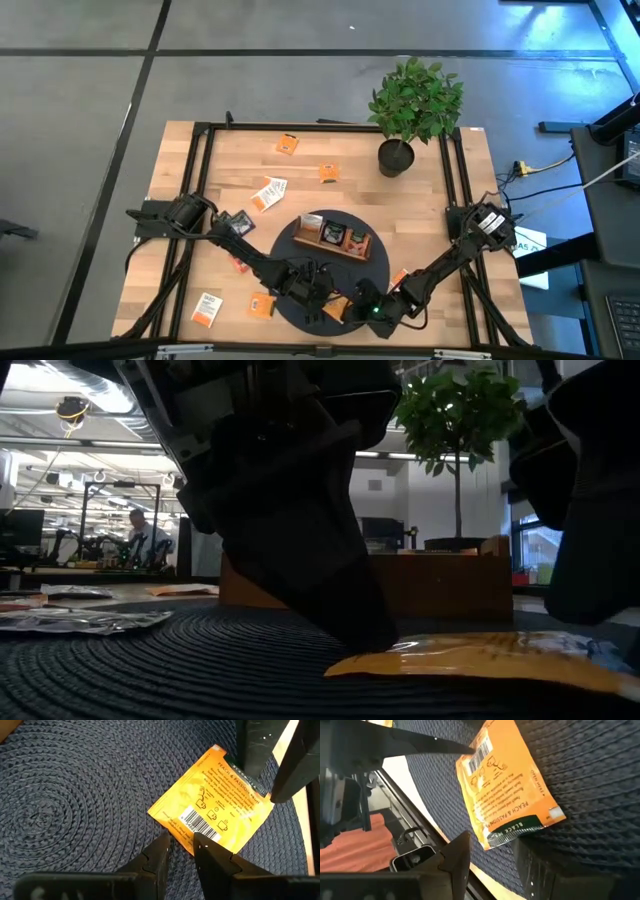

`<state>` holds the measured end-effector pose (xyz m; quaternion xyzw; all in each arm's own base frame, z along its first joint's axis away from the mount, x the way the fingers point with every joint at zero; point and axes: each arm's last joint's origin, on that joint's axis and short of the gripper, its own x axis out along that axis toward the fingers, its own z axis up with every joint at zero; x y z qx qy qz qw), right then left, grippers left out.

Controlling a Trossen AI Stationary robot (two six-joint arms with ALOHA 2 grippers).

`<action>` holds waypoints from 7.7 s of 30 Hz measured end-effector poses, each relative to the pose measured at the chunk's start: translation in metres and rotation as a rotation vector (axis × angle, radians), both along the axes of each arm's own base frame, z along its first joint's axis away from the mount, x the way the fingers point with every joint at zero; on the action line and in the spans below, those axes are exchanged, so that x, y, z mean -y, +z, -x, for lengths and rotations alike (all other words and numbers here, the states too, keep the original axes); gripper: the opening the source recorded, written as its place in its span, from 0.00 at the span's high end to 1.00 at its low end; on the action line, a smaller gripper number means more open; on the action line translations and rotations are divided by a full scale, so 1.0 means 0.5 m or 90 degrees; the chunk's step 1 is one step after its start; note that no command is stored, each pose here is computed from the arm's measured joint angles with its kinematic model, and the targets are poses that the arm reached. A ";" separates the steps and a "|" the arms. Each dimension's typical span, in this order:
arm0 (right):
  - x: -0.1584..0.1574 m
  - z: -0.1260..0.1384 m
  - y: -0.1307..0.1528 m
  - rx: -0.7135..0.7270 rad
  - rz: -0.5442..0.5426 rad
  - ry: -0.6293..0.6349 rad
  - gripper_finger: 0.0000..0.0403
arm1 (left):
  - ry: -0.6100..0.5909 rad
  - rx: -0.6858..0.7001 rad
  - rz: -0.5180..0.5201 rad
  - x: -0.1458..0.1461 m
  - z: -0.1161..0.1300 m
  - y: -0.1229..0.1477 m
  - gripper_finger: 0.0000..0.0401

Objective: Pick & Place Tea
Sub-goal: Put the orange tea bag into the right section of the wooden organizer

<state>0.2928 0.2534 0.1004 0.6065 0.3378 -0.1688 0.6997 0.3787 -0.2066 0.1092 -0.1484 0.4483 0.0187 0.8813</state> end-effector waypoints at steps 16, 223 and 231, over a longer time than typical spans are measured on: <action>0.006 -0.003 -0.001 0.027 0.051 -0.015 0.63 | 0.024 -0.004 0.022 0.001 0.000 0.000 0.79; 0.170 0.148 0.522 0.039 0.669 0.445 0.66 | -0.015 0.538 0.058 -0.273 0.063 0.364 0.96; 0.164 0.129 0.539 0.107 0.735 0.415 0.66 | 0.073 0.617 -0.098 -0.231 0.113 0.286 0.96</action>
